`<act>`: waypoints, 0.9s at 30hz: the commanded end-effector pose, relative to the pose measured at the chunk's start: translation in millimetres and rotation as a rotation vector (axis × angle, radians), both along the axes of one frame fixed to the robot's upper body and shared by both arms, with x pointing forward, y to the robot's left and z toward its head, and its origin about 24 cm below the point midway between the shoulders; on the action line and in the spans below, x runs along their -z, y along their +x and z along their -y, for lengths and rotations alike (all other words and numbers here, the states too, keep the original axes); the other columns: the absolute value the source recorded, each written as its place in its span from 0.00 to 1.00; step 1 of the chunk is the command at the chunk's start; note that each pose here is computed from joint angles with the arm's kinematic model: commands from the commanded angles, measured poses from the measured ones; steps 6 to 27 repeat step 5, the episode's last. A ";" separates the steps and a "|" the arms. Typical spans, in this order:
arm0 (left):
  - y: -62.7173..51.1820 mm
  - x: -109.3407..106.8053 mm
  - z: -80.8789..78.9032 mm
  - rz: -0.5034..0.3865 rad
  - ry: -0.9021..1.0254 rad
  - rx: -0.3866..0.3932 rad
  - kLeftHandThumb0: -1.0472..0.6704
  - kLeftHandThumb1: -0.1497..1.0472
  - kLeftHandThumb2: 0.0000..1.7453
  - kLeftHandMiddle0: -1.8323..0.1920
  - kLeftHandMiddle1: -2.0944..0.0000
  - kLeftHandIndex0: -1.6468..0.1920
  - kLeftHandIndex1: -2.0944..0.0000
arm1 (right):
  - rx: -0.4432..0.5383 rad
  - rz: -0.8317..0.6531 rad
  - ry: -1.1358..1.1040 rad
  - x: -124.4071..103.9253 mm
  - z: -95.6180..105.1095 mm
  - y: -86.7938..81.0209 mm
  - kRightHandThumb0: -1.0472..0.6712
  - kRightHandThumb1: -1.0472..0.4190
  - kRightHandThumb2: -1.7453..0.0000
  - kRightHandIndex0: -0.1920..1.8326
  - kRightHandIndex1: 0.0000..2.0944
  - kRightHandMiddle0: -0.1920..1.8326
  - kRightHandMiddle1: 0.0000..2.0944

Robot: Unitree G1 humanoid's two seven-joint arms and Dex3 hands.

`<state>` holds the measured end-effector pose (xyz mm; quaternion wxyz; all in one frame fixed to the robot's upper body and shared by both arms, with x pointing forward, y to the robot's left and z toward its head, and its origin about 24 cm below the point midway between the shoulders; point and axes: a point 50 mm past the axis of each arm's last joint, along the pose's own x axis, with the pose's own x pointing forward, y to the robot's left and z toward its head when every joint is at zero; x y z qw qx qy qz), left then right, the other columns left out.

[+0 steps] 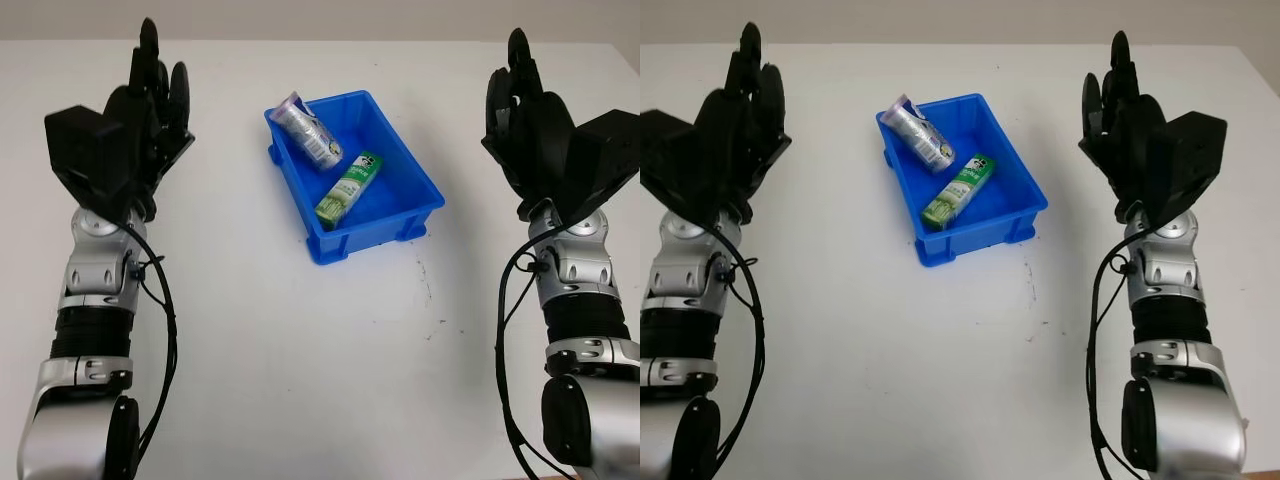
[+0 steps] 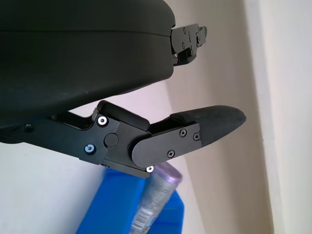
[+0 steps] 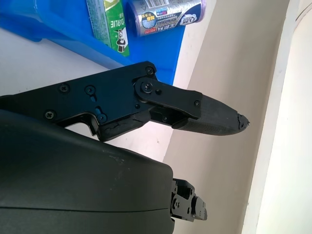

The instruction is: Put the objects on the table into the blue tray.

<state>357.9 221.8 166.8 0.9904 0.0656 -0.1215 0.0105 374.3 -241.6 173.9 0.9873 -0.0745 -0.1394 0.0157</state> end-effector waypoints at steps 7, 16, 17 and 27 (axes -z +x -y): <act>-9.1 13.6 6.3 -0.024 -0.021 0.000 0.19 1.00 0.45 1.00 1.00 1.00 1.00 | -0.015 0.000 0.016 2.1 -1.8 -2.2 0.14 0.00 0.60 0.00 0.00 0.00 0.00; -9.1 13.6 6.3 -0.024 -0.021 0.000 0.19 1.00 0.45 1.00 1.00 1.00 1.00 | -0.015 0.000 0.016 2.1 -1.8 -2.2 0.14 0.00 0.60 0.00 0.00 0.00 0.00; -9.1 13.6 6.3 -0.024 -0.021 0.000 0.19 1.00 0.45 1.00 1.00 1.00 1.00 | -0.015 0.000 0.016 2.1 -1.8 -2.2 0.14 0.00 0.60 0.00 0.00 0.00 0.00; -9.1 13.6 6.3 -0.024 -0.021 0.000 0.19 1.00 0.45 1.00 1.00 1.00 1.00 | -0.015 0.000 0.016 2.1 -1.8 -2.2 0.14 0.00 0.60 0.00 0.00 0.00 0.00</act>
